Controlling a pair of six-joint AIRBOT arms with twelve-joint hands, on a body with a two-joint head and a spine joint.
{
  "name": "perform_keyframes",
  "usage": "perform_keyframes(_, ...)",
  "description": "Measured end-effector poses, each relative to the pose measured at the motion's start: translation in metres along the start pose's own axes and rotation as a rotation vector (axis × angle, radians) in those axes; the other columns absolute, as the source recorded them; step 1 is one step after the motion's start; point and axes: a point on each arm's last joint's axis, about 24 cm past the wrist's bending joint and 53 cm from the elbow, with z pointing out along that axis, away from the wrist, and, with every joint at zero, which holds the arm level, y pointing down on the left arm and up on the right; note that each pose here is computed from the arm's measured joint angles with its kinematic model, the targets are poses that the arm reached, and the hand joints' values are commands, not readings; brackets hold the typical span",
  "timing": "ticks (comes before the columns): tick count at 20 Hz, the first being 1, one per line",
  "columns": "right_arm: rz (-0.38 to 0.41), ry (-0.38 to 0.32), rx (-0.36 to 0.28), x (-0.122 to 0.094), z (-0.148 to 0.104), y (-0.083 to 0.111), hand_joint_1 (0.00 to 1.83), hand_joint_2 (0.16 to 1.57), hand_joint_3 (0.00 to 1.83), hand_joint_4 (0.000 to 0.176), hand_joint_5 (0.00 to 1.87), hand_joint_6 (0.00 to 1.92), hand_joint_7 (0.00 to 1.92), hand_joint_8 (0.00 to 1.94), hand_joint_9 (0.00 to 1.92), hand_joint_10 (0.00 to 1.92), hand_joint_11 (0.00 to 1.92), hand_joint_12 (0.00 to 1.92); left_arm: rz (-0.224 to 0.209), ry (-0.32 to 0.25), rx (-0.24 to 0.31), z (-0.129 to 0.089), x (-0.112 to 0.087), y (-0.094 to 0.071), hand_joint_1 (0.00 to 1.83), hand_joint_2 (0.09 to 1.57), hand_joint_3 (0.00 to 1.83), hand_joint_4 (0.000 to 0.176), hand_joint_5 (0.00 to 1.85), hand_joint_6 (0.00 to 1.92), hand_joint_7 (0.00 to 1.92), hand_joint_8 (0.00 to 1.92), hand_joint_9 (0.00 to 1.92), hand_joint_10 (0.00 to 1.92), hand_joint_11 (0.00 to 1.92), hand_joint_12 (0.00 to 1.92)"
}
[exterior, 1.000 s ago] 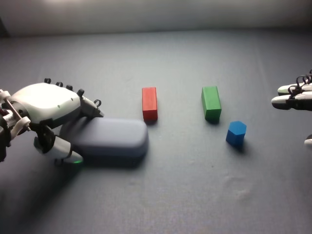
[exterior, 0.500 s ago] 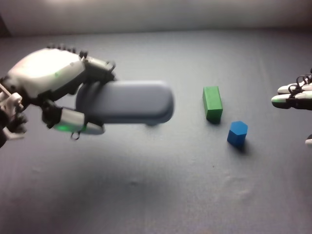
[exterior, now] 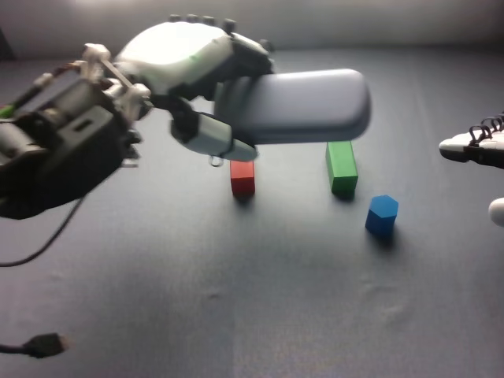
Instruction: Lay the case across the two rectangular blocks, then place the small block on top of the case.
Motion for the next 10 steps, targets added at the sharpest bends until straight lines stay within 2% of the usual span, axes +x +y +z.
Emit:
perform_keyframes(1, 0.001, 0.000, 0.001, 0.000, 0.000, 0.000, 0.00, 1.42, 0.00, 0.011, 0.25, 0.00, 0.28, 0.00, 0.30, 0.00, 0.29, 0.26, -0.008, 0.012, -0.014, 0.006, 0.006, 0.003, 1.25, 1.08, 0.00, 0.000, 1.04, 0.76, 1.08, 0.97, 1.07, 0.58, 0.78, 1.30)
perform_keyframes(2, 0.003, -0.001, -0.002, 0.001, 0.001, 0.000, 0.00, 1.41, 0.00, 0.016, 0.24, 0.00, 0.27, 0.00, 0.28, 0.00, 0.28, 0.24, -0.019, 0.024, -0.034, 0.011, 0.012, 0.007, 1.26, 1.08, 0.00, 0.000, 1.03, 0.76, 1.09, 0.96, 1.07, 0.58, 0.82, 1.27)
perform_keyframes(5, 0.003, 0.004, 0.000, 0.003, 0.001, -0.001, 0.00, 1.40, 0.00, 0.022, 0.24, 0.00, 0.27, 0.00, 0.30, 0.01, 0.28, 0.23, -0.026, 0.037, -0.064, 0.020, 0.016, 0.014, 1.28, 1.06, 0.00, 0.000, 1.15, 0.50, 1.08, 1.04, 1.05, 0.71, 0.81, 1.39)
perform_keyframes(6, 0.005, 0.002, 0.000, 0.003, 0.002, -0.001, 0.00, 1.42, 0.00, 0.010, 0.25, 0.00, 0.29, 0.00, 0.31, 0.00, 0.30, 0.20, -0.031, 0.039, -0.068, 0.022, 0.018, 0.016, 1.28, 1.08, 0.00, 0.000, 1.14, 0.46, 1.04, 1.13, 1.01, 0.89, 0.81, 1.48)
perform_keyframes(7, 0.005, 0.002, 0.001, 0.003, 0.002, -0.001, 0.00, 1.42, 0.00, 0.010, 0.25, 0.00, 0.29, 0.00, 0.31, 0.00, 0.30, 0.20, -0.031, 0.044, -0.071, 0.023, 0.021, 0.016, 1.28, 1.08, 0.00, 0.000, 1.14, 0.46, 1.04, 1.13, 1.01, 0.89, 0.81, 1.48)
perform_keyframes(8, 0.005, 0.003, 0.000, 0.003, 0.002, -0.001, 0.02, 1.42, 0.00, 0.005, 0.25, 0.00, 0.28, 0.00, 0.30, 0.00, 0.30, 0.19, -0.033, 0.055, -0.080, 0.024, 0.025, 0.018, 1.37, 1.09, 0.01, 0.000, 1.05, 0.62, 1.04, 0.97, 0.95, 1.16, 0.78, 1.33)
perform_keyframes(9, 0.005, 0.004, 0.000, 0.004, 0.002, -0.001, 0.01, 1.42, 0.00, 0.018, 0.24, 0.00, 0.27, 0.00, 0.30, 0.00, 0.31, 0.18, -0.030, 0.067, -0.088, 0.025, 0.030, 0.020, 1.38, 1.10, 0.00, 0.000, 0.98, 0.76, 1.03, 0.95, 0.93, 1.22, 0.78, 1.35)
perform_keyframes(10, 0.004, 0.005, -0.001, 0.004, 0.002, -0.001, 0.00, 1.41, 0.00, 0.023, 0.23, 0.00, 0.28, 0.00, 0.30, 0.00, 0.32, 0.18, -0.029, 0.073, -0.098, 0.025, 0.032, 0.022, 1.38, 1.10, 0.00, 0.000, 0.97, 0.80, 1.03, 0.94, 0.93, 1.23, 0.77, 1.36)
